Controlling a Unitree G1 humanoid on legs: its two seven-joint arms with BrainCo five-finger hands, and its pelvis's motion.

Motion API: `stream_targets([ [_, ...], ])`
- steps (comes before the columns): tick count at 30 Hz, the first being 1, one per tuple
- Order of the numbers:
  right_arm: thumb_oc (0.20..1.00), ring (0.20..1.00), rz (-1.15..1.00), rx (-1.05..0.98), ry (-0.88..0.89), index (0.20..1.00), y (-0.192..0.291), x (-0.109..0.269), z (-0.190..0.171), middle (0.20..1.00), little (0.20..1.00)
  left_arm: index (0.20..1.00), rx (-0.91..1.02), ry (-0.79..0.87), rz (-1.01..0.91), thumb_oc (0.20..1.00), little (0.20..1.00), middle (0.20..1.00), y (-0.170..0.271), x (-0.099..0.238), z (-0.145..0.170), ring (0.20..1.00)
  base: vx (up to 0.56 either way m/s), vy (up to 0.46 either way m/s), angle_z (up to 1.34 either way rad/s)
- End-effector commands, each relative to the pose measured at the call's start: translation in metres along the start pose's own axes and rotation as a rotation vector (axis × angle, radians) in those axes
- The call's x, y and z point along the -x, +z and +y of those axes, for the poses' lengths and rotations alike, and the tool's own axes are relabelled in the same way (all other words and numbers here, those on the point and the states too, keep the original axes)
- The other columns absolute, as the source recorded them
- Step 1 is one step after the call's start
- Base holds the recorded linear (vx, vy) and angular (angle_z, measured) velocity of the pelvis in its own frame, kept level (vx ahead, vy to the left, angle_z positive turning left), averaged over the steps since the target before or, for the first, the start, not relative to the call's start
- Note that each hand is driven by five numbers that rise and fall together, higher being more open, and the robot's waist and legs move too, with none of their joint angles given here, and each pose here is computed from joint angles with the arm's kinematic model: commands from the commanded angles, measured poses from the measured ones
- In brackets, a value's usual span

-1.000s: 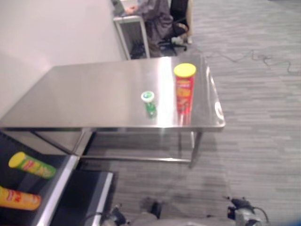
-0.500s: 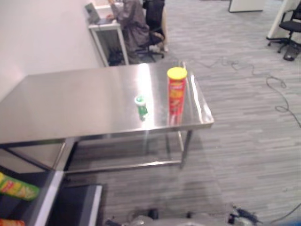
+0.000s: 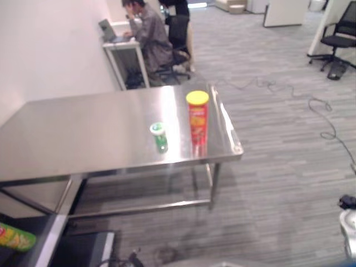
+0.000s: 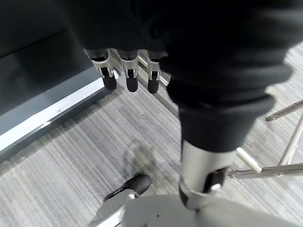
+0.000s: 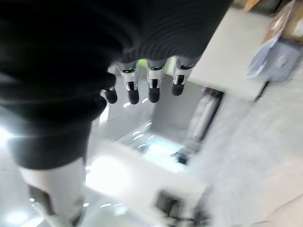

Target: Put the goods on the table back onto the shelves and tidy them up.

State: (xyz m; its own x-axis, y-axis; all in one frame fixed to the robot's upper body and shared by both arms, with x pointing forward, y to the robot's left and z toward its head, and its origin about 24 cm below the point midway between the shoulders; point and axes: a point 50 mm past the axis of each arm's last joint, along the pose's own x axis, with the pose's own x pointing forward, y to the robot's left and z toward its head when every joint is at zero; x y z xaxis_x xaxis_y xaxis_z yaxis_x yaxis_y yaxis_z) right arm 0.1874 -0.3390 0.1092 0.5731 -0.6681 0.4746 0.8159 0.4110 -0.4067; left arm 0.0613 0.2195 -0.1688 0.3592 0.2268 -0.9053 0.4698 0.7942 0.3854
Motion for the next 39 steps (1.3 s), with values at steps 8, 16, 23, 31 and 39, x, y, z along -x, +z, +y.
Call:
stream_targets([
  [8,1.000,1.000,-0.629,-0.100,0.441,1.000,0.116,-0.028,0.020,1.000,1.000,1.000,0.104,-0.122,-0.069,1.000,1.000,1.000,0.009,0.001,-0.011,1.000,0.03,-0.009,0.16],
  [16,1.000,1.000,-0.724,-0.159,0.670,1.000,0.153,-0.036,0.057,1.000,1.000,1.000,0.112,-0.123,-0.019,1.000,1.000,1.000,-0.004,0.002,-0.007,1.000,0.02,-0.009,0.15],
  [23,1.000,1.000,-0.763,-0.328,0.831,1.000,0.187,-0.039,0.075,1.000,1.000,1.000,0.092,-0.139,-0.009,1.000,1.000,1.000,-0.006,0.002,-0.009,1.000,0.02,-0.005,0.01],
  [31,1.000,1.000,-0.788,-0.415,0.970,1.000,0.207,-0.033,0.086,1.000,1.000,1.000,0.064,-0.163,-0.024,1.000,1.000,1.000,-0.006,0.003,-0.012,1.000,0.02,-0.007,0.07],
  [39,1.000,1.000,-0.785,-0.358,1.081,1.000,0.216,-0.027,0.111,1.000,1.000,1.000,0.042,-0.185,-0.043,1.000,1.000,1.000,-0.002,0.004,-0.015,1.000,0.00,0.000,0.00],
])
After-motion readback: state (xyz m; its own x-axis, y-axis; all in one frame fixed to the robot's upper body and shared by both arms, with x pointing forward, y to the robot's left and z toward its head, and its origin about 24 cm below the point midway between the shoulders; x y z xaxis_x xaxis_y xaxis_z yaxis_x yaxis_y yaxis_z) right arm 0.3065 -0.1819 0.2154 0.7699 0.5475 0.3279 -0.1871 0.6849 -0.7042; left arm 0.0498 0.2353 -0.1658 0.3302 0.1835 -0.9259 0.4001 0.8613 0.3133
